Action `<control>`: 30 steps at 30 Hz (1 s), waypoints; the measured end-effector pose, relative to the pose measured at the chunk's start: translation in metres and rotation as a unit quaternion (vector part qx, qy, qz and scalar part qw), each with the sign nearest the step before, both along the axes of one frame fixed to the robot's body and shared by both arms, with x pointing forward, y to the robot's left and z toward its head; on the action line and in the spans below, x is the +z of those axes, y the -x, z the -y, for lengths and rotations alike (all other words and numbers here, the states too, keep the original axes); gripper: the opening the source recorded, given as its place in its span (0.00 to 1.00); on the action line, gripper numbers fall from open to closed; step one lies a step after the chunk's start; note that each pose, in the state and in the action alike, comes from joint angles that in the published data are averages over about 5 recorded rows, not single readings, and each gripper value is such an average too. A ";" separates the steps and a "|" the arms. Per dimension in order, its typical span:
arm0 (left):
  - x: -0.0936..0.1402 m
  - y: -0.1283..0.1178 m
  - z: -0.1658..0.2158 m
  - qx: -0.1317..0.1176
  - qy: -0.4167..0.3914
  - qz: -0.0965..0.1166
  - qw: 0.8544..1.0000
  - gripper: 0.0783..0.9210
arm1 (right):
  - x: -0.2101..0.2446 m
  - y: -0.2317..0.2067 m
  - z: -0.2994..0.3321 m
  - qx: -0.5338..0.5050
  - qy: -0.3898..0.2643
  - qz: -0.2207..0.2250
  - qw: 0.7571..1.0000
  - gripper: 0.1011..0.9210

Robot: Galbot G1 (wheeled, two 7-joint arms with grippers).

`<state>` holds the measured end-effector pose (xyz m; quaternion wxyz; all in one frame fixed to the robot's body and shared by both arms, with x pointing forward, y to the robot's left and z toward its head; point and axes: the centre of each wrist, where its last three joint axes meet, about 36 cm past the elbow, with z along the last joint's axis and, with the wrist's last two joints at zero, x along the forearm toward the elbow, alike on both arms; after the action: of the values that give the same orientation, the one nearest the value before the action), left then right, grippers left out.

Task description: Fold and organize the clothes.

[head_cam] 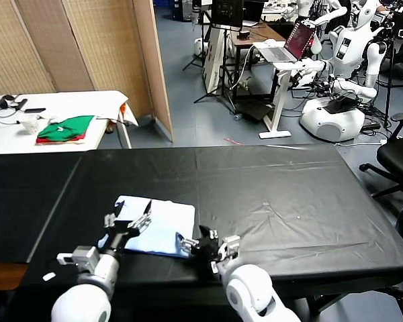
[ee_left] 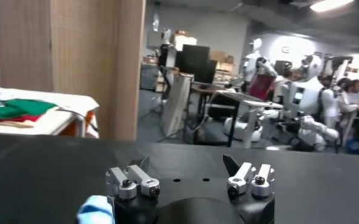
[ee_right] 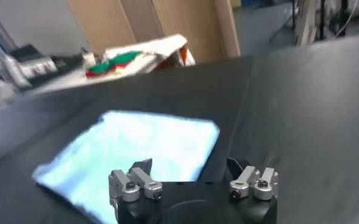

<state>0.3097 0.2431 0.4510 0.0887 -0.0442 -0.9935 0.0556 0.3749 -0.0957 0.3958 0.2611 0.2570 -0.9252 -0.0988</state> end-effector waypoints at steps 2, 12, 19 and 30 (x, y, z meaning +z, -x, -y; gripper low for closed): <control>-0.001 0.003 -0.003 0.008 -0.003 -0.002 1.000 0.98 | -0.001 0.001 -0.003 0.000 -0.002 -0.004 1.000 0.89; -0.012 0.012 -0.010 0.035 -0.020 -0.005 0.999 0.98 | -0.001 0.006 0.002 -0.010 -0.009 -0.002 1.000 0.20; -0.019 0.010 -0.013 0.037 -0.022 -0.005 0.999 0.98 | 0.021 0.002 0.045 -0.040 0.033 -0.006 0.999 0.06; -0.024 0.014 -0.019 0.031 -0.040 -0.007 0.999 0.98 | 0.043 0.001 0.109 -0.067 0.093 0.008 0.993 0.38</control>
<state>0.2956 0.2621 0.4270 0.0958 -0.0092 -0.9952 0.0187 0.3744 -0.2051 0.4390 0.2692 0.1695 -0.9476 -0.0281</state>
